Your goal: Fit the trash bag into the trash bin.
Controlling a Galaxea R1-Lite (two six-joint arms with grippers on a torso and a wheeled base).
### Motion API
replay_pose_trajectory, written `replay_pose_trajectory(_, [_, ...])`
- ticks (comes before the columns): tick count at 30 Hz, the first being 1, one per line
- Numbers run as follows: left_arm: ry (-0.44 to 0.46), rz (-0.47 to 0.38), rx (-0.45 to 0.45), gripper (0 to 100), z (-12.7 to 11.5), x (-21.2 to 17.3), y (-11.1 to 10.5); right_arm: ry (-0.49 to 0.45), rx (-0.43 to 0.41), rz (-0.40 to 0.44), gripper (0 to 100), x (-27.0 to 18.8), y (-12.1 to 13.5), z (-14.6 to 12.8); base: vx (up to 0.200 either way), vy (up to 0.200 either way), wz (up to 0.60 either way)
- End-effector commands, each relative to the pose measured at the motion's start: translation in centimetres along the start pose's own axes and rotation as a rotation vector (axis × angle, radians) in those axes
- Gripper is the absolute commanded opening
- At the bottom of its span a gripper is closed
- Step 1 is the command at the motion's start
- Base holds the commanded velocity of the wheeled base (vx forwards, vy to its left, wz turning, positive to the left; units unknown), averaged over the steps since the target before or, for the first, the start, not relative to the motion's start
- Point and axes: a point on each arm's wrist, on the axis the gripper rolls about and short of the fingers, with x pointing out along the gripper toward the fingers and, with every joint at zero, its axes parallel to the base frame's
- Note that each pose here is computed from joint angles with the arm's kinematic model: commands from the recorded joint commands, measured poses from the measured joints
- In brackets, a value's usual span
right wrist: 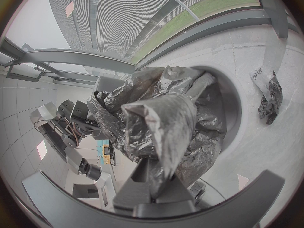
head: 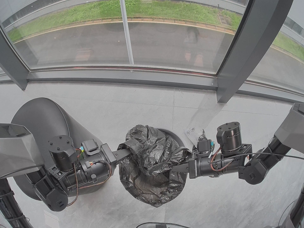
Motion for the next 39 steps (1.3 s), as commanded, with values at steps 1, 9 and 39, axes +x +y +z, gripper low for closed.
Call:
replay_pose_trajectory(1, [-0.005, 0.019, -0.009, 0, 0.5, 1.3, 1.4, 0.002, 0.023, -0.024, 0, 1.5, -2.0, 0.4, 0.0, 0.0, 0.0])
replay_pose_trajectory(9, [-0.017, -0.002, 0.002, 0, 1.1, 2.1, 1.3, -0.033, 0.017, -0.03, 0, 2.3, -3.1, 1.7, 0.0, 0.0, 0.0])
replay_pose_trajectory(39, [-0.047, -0.046, 0.029, 0, 2.3, 3.5, 1.1, -0.087, 0.019, -0.071, 0, 0.6, -4.6, 2.9, 0.0, 0.0, 0.0])
